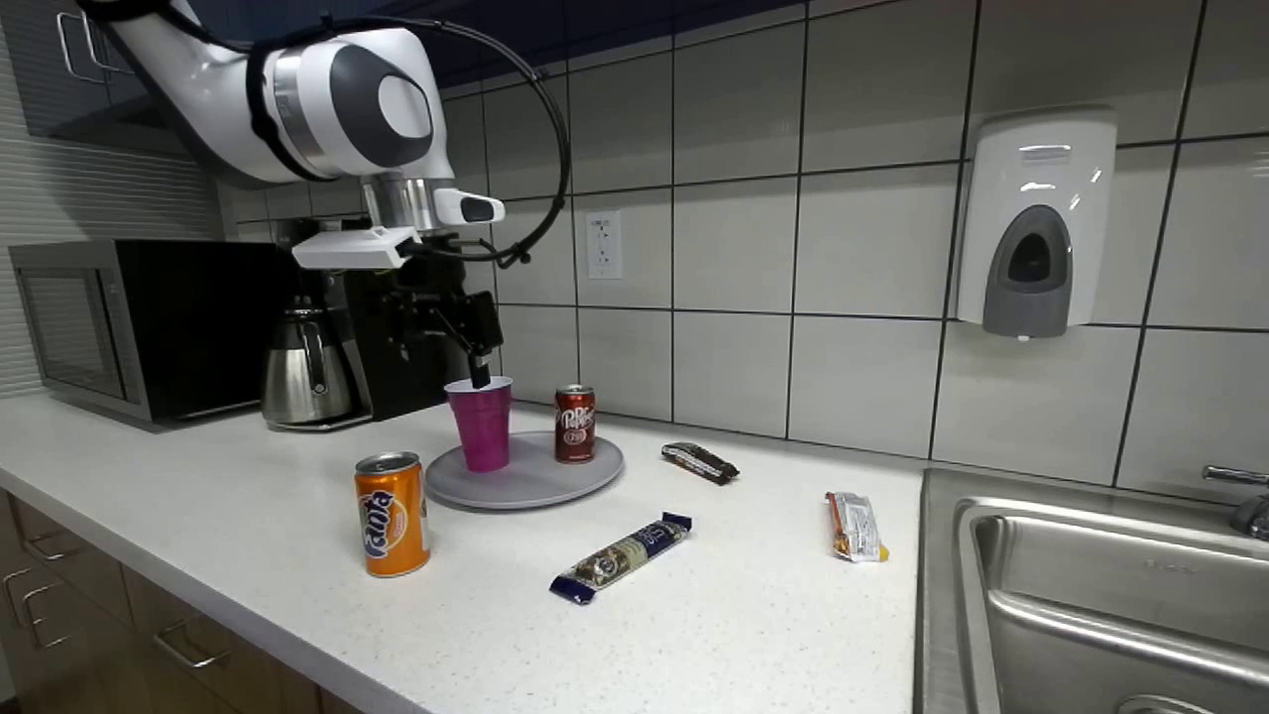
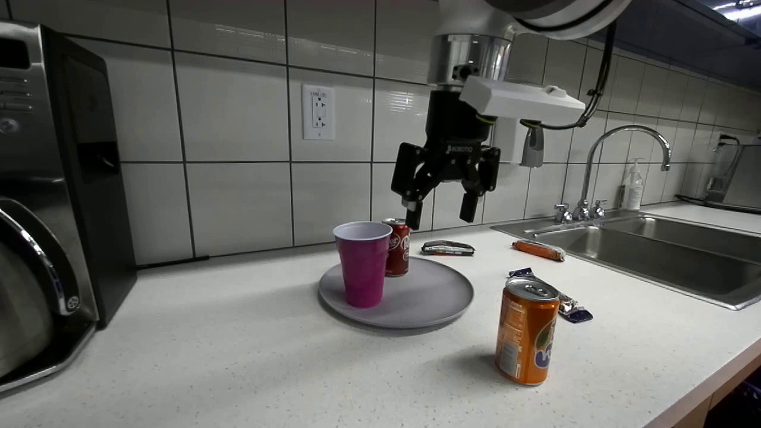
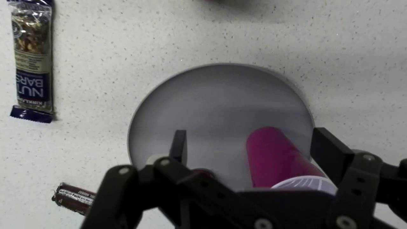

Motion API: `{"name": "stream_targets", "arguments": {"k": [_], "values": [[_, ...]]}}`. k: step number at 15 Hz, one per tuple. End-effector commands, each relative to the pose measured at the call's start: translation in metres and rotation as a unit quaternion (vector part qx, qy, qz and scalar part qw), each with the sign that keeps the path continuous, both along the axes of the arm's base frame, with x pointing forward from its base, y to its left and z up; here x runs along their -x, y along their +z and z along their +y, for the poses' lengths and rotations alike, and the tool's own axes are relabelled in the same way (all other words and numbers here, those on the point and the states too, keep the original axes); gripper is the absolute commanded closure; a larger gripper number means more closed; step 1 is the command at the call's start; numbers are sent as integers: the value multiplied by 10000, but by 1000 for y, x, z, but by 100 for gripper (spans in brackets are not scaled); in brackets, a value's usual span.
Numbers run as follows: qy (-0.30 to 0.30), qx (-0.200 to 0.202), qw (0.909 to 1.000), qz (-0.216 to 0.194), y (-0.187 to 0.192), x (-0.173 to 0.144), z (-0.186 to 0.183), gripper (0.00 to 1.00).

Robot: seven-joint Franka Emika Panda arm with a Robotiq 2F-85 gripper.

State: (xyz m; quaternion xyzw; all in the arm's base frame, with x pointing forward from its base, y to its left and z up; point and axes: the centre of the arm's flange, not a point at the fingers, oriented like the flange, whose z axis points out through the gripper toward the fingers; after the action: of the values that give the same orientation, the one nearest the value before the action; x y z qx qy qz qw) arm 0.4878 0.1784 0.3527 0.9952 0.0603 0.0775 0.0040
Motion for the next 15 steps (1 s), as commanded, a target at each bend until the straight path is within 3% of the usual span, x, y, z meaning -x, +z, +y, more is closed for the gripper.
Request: {"name": "stream_targets", "arguments": {"k": [1,8,15], "values": [[-207,95,9997,23,4,-31,22,0],[-465,180,9987,59,3,-60,57,0],[-987,202,9948,173,-14,-83,52,0]]}}
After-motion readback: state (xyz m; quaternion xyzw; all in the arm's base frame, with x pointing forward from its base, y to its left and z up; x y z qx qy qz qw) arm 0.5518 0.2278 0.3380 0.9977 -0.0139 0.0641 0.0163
